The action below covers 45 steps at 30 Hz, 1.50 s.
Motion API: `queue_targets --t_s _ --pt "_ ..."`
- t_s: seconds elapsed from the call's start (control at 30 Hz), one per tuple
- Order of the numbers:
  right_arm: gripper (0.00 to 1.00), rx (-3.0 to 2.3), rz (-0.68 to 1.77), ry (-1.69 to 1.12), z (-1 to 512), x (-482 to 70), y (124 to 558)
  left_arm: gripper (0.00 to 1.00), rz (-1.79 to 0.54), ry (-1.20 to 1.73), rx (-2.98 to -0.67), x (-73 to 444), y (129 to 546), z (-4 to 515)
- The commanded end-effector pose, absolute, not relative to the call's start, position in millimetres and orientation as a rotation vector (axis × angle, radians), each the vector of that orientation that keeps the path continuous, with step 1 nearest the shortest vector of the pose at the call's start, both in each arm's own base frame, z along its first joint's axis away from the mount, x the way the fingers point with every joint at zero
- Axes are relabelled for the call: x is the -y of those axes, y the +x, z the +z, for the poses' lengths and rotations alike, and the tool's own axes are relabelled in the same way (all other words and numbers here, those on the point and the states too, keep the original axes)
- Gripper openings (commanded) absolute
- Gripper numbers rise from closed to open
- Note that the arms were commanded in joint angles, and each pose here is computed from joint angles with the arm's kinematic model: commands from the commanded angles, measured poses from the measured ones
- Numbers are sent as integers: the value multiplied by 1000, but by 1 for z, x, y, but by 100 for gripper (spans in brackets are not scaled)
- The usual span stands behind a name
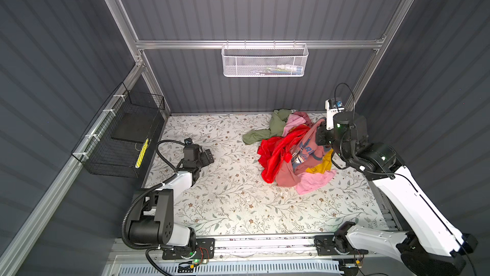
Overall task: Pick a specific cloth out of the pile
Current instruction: 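Lift the pink sweatshirt with the right gripper toward the far side of the pile, then reach the left gripper to the held sweatshirt and grasp its grey trim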
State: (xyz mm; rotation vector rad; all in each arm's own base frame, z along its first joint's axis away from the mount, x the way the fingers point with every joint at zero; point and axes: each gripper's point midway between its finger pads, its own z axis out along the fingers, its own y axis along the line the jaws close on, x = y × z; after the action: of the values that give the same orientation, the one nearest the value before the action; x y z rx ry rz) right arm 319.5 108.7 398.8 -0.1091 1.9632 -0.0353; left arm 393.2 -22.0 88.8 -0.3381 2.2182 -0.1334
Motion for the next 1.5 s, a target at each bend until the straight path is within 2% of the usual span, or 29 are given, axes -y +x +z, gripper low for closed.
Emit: queue_targets --t_s 0.0,0.27,0.43,0.57,0.73,0.9,1.23,1.33,1.47 --pt "0 -1882 7 -115 422 -112 337 100 -173 -293 -2207 31 403 95" --pt "0 -1974 199 -70 385 -122 389 100 -168 -266 -2197 33 401 100" --pt "0 -2010 343 -42 371 -131 405 100 -144 -213 -2192 41 399 107" --pt "0 -2029 443 -42 365 -137 412 100 -151 -85 -2184 72 395 112" --pt "0 -2120 538 -2 329 -139 418 100 -177 11 -2168 103 392 123" --pt "0 -2201 577 -33 286 -145 402 100 -157 28 -2138 110 385 139" --pt "0 -2392 438 21 208 -120 336 100 -109 21 -2148 99 373 143" --pt "0 -2413 436 41 201 -118 330 100 -161 99 -2129 118 373 153" --pt "0 -2338 523 18 222 -130 337 100 -311 333 -2060 186 365 178"
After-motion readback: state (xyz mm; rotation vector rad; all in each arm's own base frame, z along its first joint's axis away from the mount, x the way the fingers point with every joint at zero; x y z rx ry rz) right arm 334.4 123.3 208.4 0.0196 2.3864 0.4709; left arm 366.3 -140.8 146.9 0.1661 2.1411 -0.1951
